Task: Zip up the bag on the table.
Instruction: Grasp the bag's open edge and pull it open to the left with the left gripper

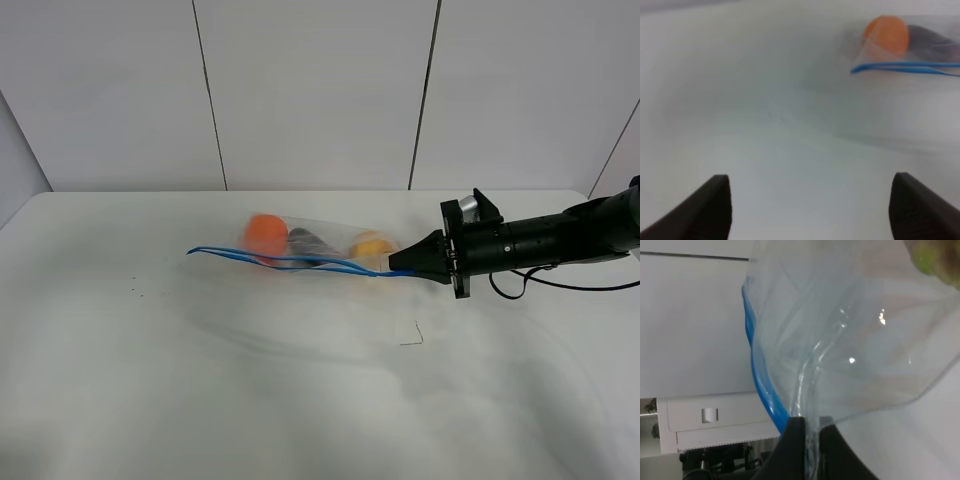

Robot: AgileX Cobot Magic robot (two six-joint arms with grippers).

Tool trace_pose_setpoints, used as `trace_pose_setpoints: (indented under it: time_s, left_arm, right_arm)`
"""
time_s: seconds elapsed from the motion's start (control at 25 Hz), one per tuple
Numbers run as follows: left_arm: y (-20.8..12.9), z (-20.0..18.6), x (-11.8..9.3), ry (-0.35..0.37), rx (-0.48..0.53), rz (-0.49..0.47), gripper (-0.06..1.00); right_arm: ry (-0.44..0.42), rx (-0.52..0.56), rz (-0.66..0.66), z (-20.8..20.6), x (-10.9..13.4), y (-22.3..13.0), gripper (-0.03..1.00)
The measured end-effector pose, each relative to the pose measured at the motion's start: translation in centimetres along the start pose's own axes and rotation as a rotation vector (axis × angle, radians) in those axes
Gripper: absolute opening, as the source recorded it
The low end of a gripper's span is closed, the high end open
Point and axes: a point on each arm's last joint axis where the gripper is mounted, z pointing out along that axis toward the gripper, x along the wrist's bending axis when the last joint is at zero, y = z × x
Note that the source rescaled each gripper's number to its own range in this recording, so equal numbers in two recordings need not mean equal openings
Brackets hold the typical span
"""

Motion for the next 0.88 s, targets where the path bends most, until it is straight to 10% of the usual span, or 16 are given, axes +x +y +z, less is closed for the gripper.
trace_pose_setpoints:
  time_s: [0.4, 0.64, 0.88]
  left_arm:
    - [4.9, 7.4, 1.6, 0.231, -0.262, 0.844, 1.0]
    - [7.3, 10.9, 1.8, 0.444, -0.461, 1.004, 1.0]
    - [8.1, 13.4, -1.8, 0.411, -0.605, 1.165, 1.0]
  right_arm:
    - [0.0, 0.0, 0.0, 0.0, 0.0, 0.0, 0.0]
    - [0.0, 0.0, 0.0, 0.0, 0.0, 0.0, 0.0]
    - [0.0, 0.0, 0.0, 0.0, 0.0, 0.0, 0.0]
